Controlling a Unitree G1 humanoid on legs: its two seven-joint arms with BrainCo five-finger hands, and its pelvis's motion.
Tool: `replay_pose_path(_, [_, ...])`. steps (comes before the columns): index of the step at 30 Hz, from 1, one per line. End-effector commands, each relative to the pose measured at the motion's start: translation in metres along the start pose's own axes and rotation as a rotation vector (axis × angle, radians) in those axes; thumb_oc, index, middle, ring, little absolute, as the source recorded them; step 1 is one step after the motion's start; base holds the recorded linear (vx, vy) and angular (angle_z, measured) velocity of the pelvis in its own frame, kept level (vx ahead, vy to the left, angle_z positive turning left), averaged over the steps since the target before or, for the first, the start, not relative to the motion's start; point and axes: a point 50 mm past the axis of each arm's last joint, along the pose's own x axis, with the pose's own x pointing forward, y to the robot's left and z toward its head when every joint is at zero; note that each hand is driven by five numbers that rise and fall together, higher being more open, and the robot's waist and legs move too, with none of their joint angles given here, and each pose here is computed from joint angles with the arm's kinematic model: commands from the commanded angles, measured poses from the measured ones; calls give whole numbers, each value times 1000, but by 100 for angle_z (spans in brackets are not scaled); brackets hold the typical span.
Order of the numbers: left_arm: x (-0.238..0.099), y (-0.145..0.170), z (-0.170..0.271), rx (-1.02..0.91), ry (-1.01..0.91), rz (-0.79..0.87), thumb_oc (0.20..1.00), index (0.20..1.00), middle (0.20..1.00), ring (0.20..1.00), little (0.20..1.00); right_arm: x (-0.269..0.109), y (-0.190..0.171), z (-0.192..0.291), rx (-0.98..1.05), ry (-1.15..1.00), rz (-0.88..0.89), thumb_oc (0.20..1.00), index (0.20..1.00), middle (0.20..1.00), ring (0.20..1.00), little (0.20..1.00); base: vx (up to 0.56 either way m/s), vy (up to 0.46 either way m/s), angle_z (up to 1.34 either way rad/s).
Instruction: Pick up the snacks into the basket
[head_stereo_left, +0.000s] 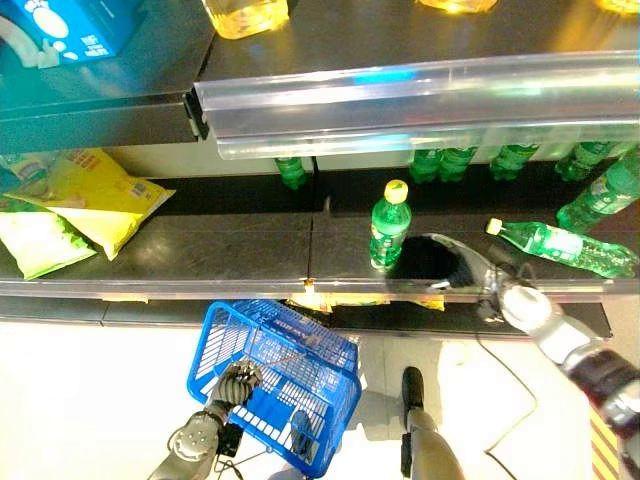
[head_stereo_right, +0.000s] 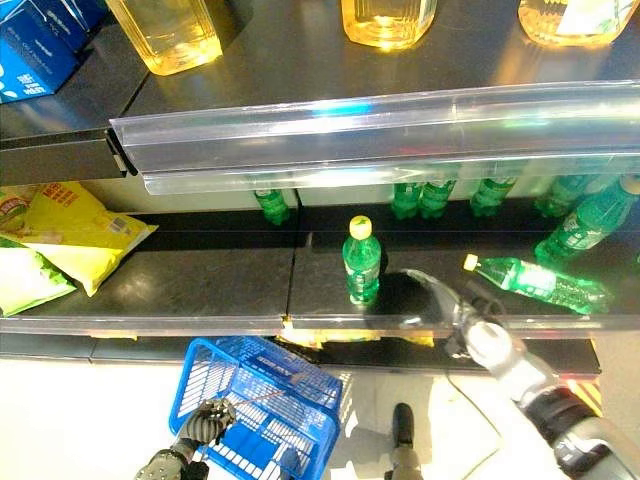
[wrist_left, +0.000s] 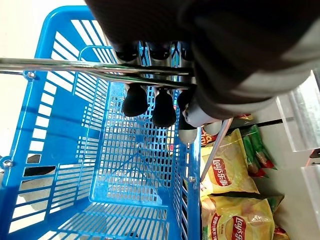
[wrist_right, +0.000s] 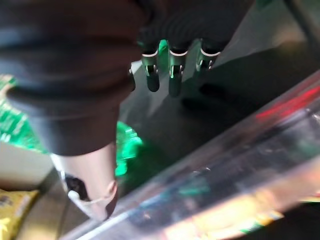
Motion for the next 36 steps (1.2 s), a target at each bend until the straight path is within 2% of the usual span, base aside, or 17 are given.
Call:
replay_pose_path(1, [1, 7, 16, 43, -100, 23, 200, 200, 200, 200, 200, 13, 13, 4, -17, 23, -6, 1000, 1000, 1000, 1000, 1000, 0, 0, 0])
replay_pose_path(9, [5, 4, 18, 27, -97, 24, 200, 200, 200, 200, 200, 36, 7, 11, 118, 81, -120, 1000, 1000, 1000, 1000, 1000, -4, 1, 0])
replay_pose_path(20, [6, 1, 22, 35, -108, 12, 200, 200, 200, 200, 200, 48, 23, 26, 157, 67, -101, 1000, 1000, 1000, 1000, 1000, 1, 1, 0])
replay_pose_path(31, [7, 0, 21, 34, -101, 8, 200, 200, 200, 200, 200, 54, 24, 30, 203, 79, -93, 1000, 1000, 1000, 1000, 1000, 3, 5, 1])
replay_pose_path(32, [7, -1, 22, 35, -104, 7, 200, 200, 200, 200, 200, 55, 26, 32, 198, 78, -82, 896, 896, 896, 896, 896, 0, 0, 0])
replay_pose_path(33, [7, -1, 22, 35, -104, 7, 200, 200, 200, 200, 200, 55, 26, 32, 198, 78, -82, 696, 696, 696, 696, 696, 0, 0, 0])
replay_pose_path(34, [7, -2, 23, 34, -106, 2, 200, 200, 200, 200, 200, 57, 27, 34, 195, 81, -72, 426, 426, 426, 426, 426, 0, 0, 0])
replay_pose_path(35, [7, -2, 23, 34, -106, 2, 200, 200, 200, 200, 200, 57, 27, 34, 195, 81, -72, 282, 282, 282, 282, 282, 0, 0, 0])
replay_pose_path(36, [8, -3, 23, 34, -106, -1, 200, 200, 200, 200, 200, 58, 28, 36, 200, 78, -69, 200, 200, 200, 200, 200, 0, 0, 0])
